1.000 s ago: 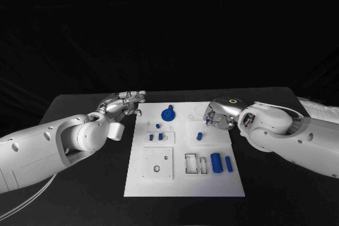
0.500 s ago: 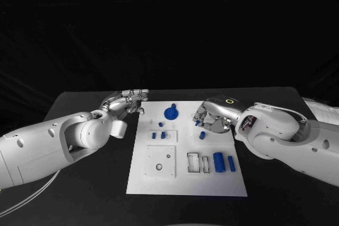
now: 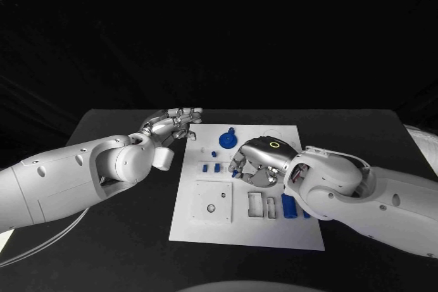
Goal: Assemble the parts on the task board
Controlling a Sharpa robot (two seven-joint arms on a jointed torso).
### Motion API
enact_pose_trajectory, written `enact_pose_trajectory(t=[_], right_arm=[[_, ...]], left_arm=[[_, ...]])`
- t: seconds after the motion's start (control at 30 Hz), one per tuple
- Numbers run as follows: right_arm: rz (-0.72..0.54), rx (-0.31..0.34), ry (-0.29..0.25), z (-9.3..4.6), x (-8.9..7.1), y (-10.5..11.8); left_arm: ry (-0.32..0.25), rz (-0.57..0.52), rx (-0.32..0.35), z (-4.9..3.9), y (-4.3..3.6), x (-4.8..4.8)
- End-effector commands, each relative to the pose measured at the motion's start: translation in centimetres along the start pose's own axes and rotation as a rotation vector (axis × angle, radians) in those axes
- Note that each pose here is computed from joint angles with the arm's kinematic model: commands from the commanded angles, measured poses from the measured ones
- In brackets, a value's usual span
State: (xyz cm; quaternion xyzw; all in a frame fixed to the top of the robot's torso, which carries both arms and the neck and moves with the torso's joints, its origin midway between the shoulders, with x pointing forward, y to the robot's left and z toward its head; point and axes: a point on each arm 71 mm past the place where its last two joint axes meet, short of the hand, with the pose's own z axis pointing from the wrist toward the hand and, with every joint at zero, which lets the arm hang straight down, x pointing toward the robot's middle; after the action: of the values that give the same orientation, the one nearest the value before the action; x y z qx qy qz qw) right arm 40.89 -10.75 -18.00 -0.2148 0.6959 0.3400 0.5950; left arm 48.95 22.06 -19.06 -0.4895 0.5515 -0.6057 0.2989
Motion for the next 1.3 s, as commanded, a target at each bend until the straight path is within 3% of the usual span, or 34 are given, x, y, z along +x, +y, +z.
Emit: enact_pose_trajectory(t=[0.03,0.5,1.3], right_arm=[[-0.020,-0.029,0.049,0.3,1.1,0.5],[-0.023,-0.056,0.115,1.6,4.2,1.4],[-0.061,-0.060,0.136,2.1,5.0,1.6]], left_arm=[[0.014,-0.001,0.011,-0.01,-0.11,0.34],[0.011,0.000,0.012,-0.13,-0.15,0.31],[0.017,-0.002,0.005,-0.16,-0.12,0.29]])
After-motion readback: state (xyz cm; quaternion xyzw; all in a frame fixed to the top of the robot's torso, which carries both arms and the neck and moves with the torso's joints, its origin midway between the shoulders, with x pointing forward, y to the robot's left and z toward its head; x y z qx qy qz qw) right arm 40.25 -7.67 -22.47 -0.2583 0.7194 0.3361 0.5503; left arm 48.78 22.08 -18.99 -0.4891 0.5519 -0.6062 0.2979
